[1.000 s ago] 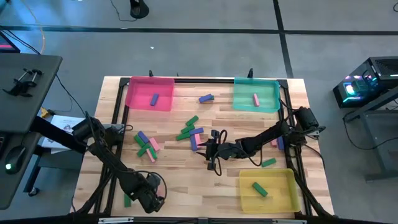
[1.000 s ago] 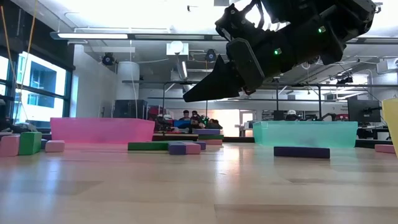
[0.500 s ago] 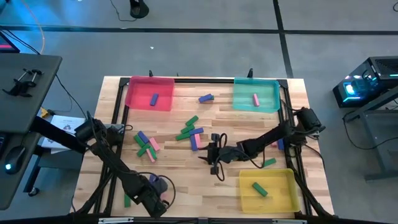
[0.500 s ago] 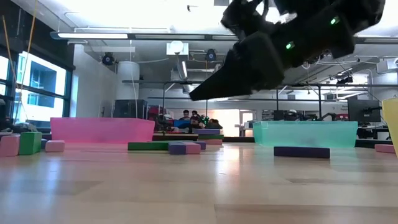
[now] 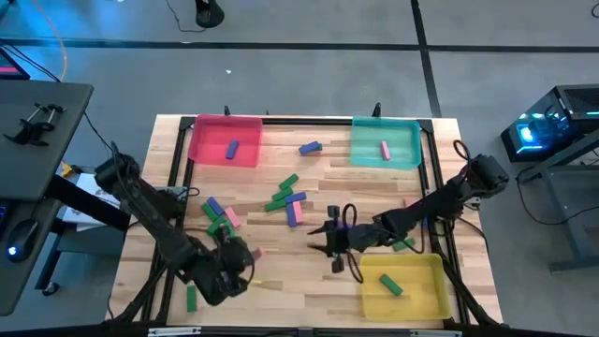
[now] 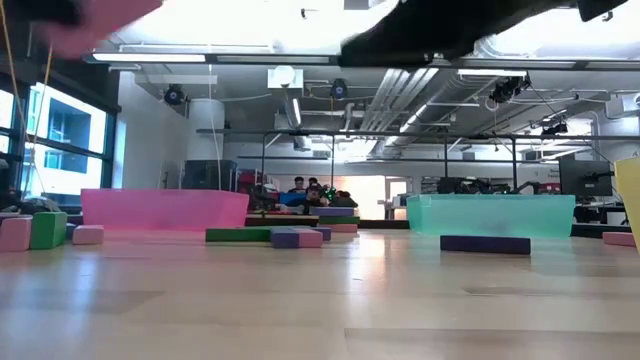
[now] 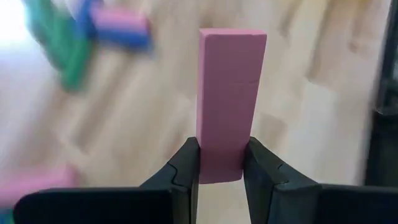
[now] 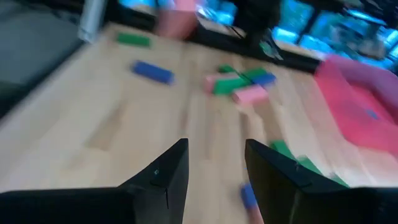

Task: Sort blocks
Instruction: Put the pink block into the blue bin

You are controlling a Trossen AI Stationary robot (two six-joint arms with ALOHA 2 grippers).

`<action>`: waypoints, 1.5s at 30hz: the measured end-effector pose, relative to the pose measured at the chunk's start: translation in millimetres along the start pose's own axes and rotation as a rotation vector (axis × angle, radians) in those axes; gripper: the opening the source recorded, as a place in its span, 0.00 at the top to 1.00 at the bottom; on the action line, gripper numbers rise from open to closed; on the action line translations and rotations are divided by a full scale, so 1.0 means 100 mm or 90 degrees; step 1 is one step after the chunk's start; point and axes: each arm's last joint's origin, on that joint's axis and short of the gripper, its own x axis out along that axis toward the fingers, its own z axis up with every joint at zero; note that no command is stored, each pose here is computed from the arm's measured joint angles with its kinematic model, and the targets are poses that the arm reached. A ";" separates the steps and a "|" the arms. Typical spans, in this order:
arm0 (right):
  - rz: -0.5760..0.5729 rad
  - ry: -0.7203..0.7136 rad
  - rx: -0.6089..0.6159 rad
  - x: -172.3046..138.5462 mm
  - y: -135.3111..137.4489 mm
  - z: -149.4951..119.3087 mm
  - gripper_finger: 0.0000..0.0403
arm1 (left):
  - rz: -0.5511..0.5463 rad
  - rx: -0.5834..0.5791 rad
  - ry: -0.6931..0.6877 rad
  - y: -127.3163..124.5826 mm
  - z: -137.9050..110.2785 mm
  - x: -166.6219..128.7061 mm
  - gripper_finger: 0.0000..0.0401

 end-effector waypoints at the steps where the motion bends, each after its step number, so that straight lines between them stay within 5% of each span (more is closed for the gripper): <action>1: 0.013 -0.010 0.001 0.00 0.02 0.01 0.64 | 0.007 0.024 -0.025 0.04 0.01 0.02 0.85; 6: 0.023 -0.021 0.016 0.06 0.06 -0.02 0.64 | -0.018 0.083 -0.093 0.24 -0.06 0.33 0.85; 15: -0.196 -0.039 0.039 -0.25 0.10 0.16 0.64 | -0.096 0.112 -0.270 0.65 -0.14 0.86 0.85; 22: -0.118 -0.071 0.177 -0.09 0.01 0.14 0.60 | -0.134 0.193 -0.355 0.77 0.02 0.93 0.84; 32: -0.039 -0.146 0.199 0.34 -0.16 -0.02 0.35 | -0.170 0.211 -0.344 0.82 0.08 0.97 0.83; 40: -0.046 -0.152 0.132 0.62 -0.12 0.05 0.35 | -0.168 0.207 -0.343 0.84 0.09 0.98 0.83; 45: -0.048 -0.120 0.112 0.65 -0.11 0.08 0.52 | -0.172 0.197 -0.342 0.84 0.09 0.98 0.83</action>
